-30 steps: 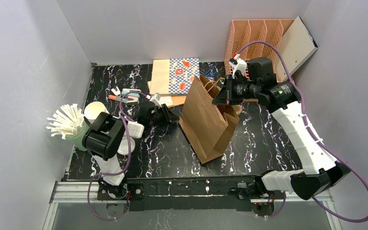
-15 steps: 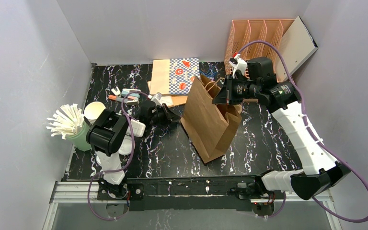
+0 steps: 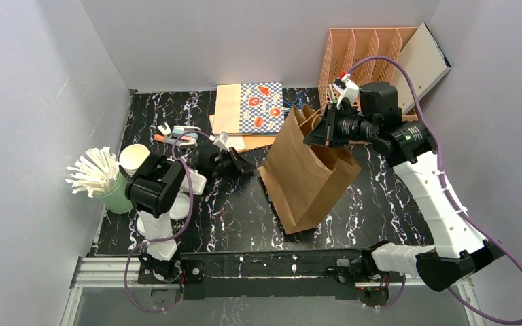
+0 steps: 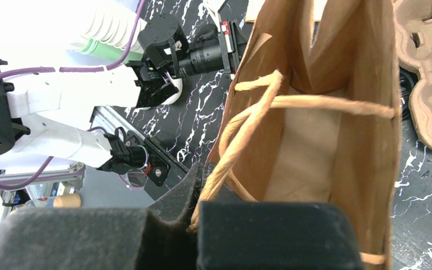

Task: Pack the takeout coffee

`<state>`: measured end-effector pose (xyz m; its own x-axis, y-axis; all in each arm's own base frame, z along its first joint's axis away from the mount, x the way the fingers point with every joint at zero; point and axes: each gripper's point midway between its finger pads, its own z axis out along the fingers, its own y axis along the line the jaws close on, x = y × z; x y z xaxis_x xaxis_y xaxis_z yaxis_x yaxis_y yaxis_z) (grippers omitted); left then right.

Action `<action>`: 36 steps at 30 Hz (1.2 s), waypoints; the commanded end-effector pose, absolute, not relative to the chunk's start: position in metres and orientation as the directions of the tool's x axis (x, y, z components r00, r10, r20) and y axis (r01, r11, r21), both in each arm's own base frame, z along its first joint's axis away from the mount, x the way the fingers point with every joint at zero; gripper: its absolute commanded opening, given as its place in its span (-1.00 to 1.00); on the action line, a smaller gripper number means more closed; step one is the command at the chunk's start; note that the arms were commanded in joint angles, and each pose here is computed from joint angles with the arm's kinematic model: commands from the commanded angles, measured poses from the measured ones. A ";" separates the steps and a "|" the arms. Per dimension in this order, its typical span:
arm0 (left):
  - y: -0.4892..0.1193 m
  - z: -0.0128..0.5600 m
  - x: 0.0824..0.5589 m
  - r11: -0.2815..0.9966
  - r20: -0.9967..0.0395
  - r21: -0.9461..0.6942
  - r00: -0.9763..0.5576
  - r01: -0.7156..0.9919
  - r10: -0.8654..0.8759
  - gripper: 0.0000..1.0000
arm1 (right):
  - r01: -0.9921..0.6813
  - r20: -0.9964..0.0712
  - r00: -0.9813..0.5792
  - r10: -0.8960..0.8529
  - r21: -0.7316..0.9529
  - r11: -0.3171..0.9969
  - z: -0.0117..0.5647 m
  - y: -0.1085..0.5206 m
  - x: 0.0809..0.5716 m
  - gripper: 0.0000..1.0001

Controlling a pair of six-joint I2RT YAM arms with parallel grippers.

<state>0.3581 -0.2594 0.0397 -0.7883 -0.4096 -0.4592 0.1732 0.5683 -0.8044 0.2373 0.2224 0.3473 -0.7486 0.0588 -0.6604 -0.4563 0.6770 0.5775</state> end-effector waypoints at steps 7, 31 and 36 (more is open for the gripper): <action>-0.238 0.041 0.346 0.664 -0.542 -0.721 -0.759 0.199 -0.361 -1.00 | -0.504 -0.701 -0.706 0.094 0.592 0.629 0.374 0.231 0.241 -0.88; -0.209 0.253 0.293 0.702 -0.791 -0.573 -0.510 0.423 -0.338 -0.02 | -0.664 -0.705 -0.703 -0.094 0.604 0.440 0.393 0.283 0.207 0.53; -0.201 0.277 0.293 0.712 -0.808 -0.563 -0.458 0.419 -0.370 0.95 | -0.675 -0.765 -0.640 -0.075 0.514 0.529 0.398 0.269 0.220 0.59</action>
